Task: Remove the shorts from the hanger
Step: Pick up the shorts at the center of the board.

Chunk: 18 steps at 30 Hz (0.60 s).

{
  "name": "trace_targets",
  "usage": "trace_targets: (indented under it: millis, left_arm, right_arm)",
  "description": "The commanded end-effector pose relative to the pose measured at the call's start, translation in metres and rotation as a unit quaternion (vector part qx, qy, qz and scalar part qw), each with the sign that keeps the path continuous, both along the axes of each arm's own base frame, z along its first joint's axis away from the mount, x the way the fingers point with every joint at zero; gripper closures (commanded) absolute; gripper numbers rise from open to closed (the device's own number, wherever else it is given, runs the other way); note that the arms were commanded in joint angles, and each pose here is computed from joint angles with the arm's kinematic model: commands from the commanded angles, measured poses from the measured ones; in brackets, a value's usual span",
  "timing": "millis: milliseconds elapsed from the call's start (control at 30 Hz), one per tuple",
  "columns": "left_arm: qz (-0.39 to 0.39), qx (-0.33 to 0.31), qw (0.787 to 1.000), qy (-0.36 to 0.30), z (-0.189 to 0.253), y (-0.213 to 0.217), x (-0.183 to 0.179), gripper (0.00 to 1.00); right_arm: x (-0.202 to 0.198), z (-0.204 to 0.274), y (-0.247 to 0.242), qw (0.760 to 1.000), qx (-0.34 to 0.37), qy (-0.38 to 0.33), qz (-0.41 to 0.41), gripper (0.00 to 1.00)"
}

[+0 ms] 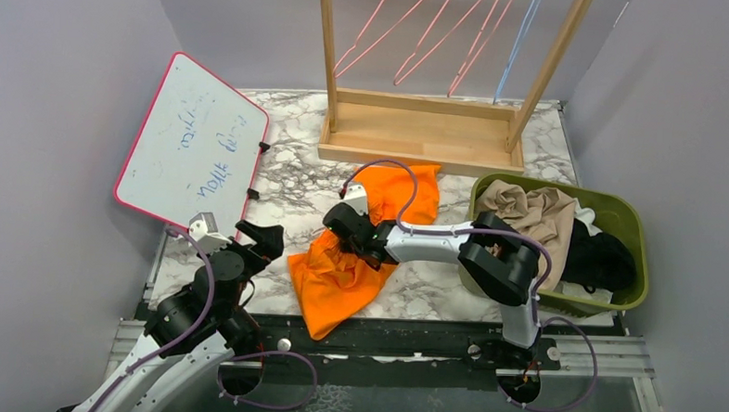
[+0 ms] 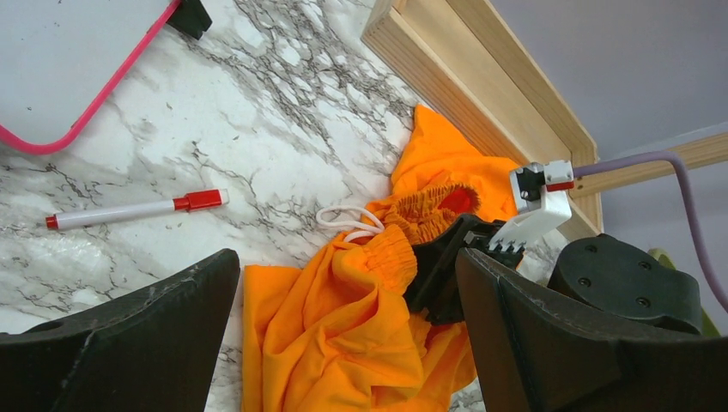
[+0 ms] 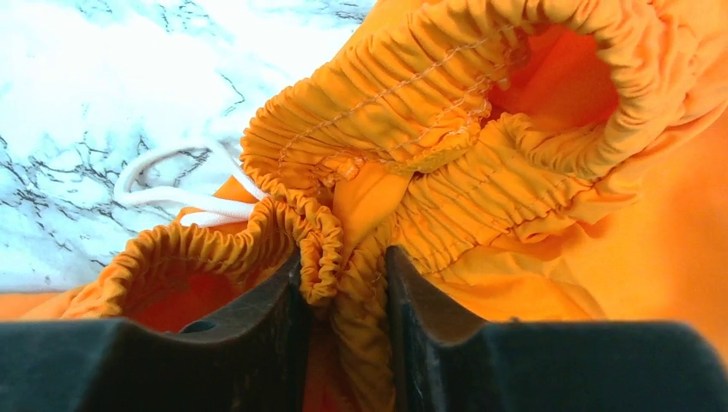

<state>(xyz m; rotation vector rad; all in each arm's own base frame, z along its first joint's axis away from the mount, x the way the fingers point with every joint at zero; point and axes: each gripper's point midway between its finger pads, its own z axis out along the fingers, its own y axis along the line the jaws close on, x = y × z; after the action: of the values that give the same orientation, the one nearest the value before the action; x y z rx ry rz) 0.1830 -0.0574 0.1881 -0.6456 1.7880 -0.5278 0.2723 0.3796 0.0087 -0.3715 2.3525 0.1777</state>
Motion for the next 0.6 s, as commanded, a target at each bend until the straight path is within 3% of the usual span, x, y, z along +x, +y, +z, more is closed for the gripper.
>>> trace_targets:
  millis: [0, 167, 333, 567]
  left_arm:
    - [-0.003, -0.003, 1.000, -0.003, -0.001, -0.001, -0.001, 0.01]
    - [-0.009, -0.003, 1.000, -0.004, -0.001, -0.003, -0.002, 0.01]
    - [-0.014, 0.003, 1.000, -0.002, -0.004, -0.006, -0.001, 0.01]
    - [-0.021, 0.022, 0.999, 0.012, -0.010, -0.010, 0.001, 0.01]
  right_arm:
    - [-0.056, -0.087, -0.076, 0.985, -0.130, 0.112, 0.030, 0.72]
    - [-0.048, -0.043, -0.043, 0.993, -0.049, 0.077, 0.077, 0.98]
    - [-0.040, 0.042, -0.020, 0.991, 0.057, 0.000, 0.120, 0.99]
    - [-0.050, 0.140, -0.039, 0.974, 0.162, -0.089, 0.132, 0.99]
